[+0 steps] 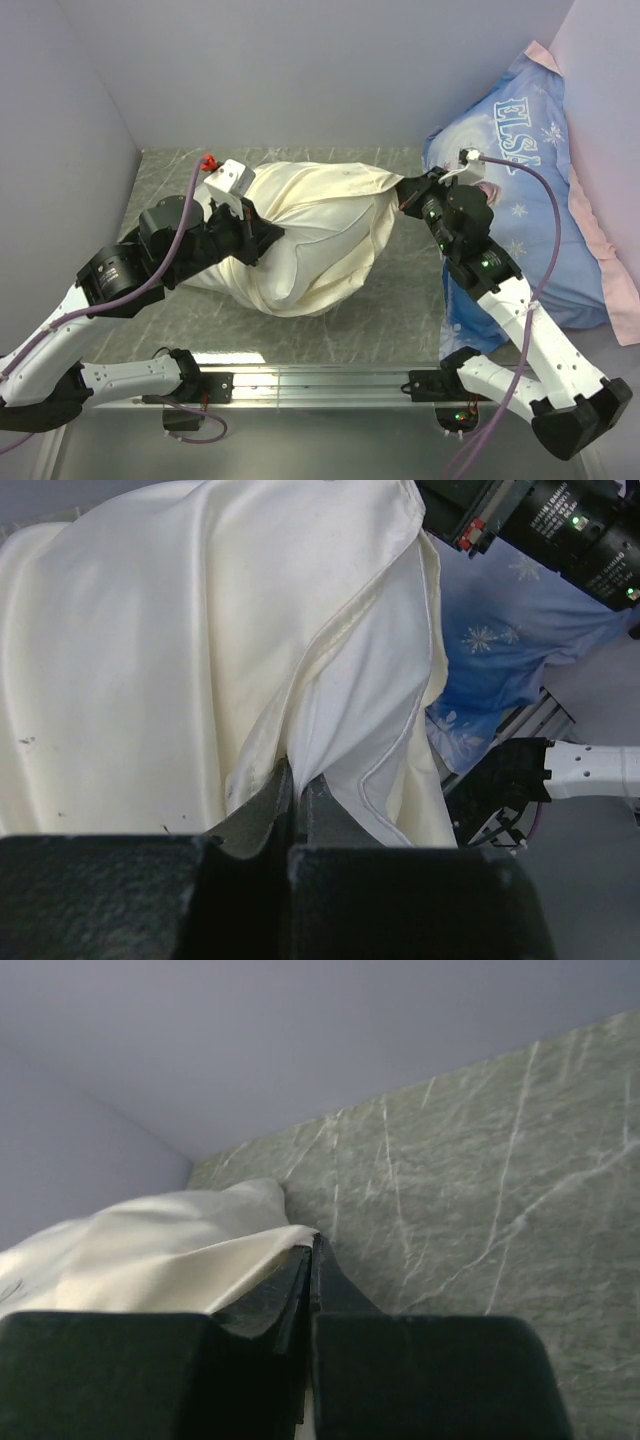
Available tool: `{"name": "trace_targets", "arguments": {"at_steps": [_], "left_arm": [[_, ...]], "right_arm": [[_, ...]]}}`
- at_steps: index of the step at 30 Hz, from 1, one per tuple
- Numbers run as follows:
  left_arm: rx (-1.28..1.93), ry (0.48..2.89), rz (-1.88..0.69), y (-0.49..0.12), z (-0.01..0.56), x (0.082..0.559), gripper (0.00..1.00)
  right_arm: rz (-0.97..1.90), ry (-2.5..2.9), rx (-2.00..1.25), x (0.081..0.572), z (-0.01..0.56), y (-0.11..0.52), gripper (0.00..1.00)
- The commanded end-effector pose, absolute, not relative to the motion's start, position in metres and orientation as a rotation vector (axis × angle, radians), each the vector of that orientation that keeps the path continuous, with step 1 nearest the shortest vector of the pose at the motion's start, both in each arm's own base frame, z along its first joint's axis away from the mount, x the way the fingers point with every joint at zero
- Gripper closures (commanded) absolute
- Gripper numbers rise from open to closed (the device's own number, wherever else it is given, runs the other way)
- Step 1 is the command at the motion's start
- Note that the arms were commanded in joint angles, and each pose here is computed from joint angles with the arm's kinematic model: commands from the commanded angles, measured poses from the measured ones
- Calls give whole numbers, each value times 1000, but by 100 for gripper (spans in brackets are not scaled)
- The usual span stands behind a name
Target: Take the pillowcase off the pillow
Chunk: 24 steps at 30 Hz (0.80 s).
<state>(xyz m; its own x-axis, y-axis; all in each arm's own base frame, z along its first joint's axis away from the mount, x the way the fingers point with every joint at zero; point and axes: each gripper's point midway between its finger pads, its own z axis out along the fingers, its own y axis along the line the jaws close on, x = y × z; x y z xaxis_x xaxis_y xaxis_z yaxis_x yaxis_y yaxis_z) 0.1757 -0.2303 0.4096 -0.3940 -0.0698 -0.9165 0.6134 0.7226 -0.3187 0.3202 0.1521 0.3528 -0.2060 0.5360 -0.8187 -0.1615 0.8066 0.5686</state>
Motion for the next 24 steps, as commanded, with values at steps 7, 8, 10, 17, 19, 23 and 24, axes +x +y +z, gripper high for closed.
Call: {"name": "trace_targets", "arguments": {"at_steps": [7, 8, 10, 17, 19, 23, 24], "left_arm": [[481, 1627, -949, -224, 474, 149, 100], [497, 1632, -952, -226, 472, 148, 100], [530, 1638, -960, -230, 468, 146, 100], [527, 1557, -1004, -230, 486, 141, 100], [503, 1515, -1023, -228, 499, 140, 100], [415, 1458, -1017, -218, 520, 146, 100], [400, 1448, -1015, -217, 522, 148, 100]], "right_arm": [[666, 1694, 384, 367, 345, 128, 100], [674, 1696, 389, 371, 346, 126, 100], [693, 1698, 364, 379, 352, 133, 100], [732, 1797, 363, 409, 304, 154, 100], [713, 1858, 389, 418, 263, 156, 100], [746, 1901, 426, 423, 218, 163, 100], [762, 1924, 420, 422, 207, 167, 100]]}}
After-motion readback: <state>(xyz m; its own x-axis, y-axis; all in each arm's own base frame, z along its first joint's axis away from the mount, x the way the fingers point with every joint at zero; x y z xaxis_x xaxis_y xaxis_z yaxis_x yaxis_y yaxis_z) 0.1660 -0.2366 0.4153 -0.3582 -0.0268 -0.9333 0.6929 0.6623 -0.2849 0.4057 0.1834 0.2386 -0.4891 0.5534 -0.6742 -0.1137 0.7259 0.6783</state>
